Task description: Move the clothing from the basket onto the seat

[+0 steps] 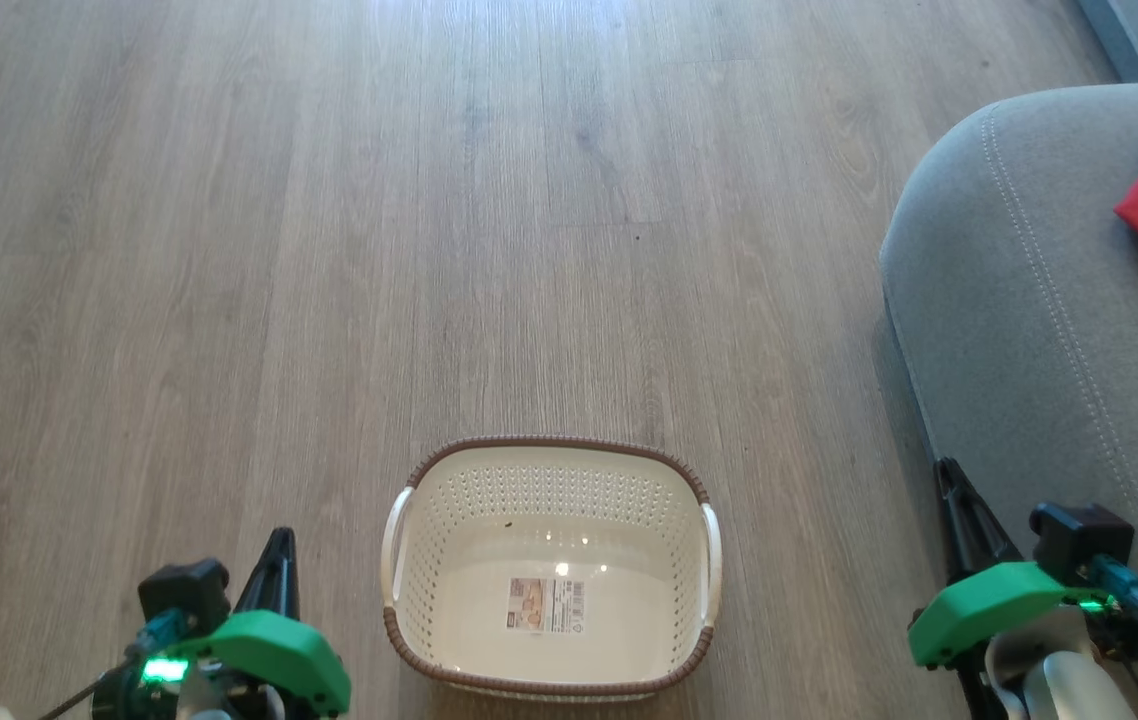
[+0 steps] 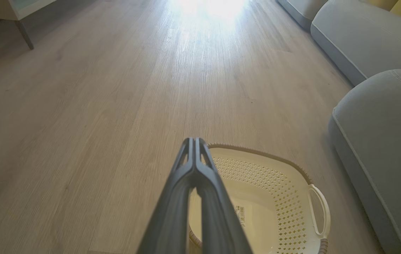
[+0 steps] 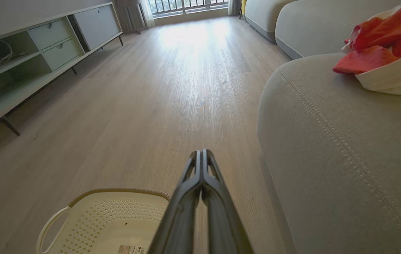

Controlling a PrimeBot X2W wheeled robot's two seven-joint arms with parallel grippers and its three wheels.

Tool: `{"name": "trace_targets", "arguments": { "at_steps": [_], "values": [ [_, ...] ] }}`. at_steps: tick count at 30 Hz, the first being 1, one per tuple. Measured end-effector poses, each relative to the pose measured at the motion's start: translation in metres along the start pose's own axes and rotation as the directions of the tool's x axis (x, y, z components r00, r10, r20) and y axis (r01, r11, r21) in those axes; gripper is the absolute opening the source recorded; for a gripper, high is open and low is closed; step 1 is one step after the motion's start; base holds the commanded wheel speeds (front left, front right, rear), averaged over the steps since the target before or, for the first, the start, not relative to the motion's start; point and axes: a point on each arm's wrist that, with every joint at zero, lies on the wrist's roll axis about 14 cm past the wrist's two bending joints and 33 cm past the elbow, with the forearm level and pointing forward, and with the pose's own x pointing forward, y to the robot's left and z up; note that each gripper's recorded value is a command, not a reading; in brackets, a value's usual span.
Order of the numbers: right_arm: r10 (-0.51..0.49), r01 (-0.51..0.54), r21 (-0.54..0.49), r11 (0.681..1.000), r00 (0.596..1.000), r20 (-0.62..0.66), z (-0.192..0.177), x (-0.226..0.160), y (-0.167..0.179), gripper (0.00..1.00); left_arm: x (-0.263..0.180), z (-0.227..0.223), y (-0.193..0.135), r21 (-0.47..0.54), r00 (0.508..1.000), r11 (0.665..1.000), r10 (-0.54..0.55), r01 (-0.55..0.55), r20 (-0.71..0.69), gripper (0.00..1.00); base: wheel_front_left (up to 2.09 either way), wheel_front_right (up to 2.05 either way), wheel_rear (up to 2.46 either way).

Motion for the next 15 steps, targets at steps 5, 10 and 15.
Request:
{"name": "trace_targets", "arguments": {
  "at_steps": [5,10,15],
  "values": [
    [-0.012,0.012,0.059,0.998,1.0,0.006,0.0022,0.0004,-0.0014,0.0,0.0002,0.0006,0.0008,-0.058,1.0,0.998,0.006,-0.006,-0.007,0.0,0.0,0.0,0.0],
    [-0.023,0.023,0.119,0.993,1.0,0.0,0.0025,0.0007,-0.0029,0.0,0.0006,0.0027,0.0017,-0.118,1.0,0.993,0.01,-0.011,-0.007,0.0,0.0,0.0,0.0],
    [-0.035,0.034,0.178,0.983,0.999,0.0,0.0041,0.0011,-0.0047,0.0,0.0009,0.0039,0.0041,-0.176,1.0,0.984,0.021,-0.023,-0.013,0.0,0.0,0.0,0.0]
  ]
}}
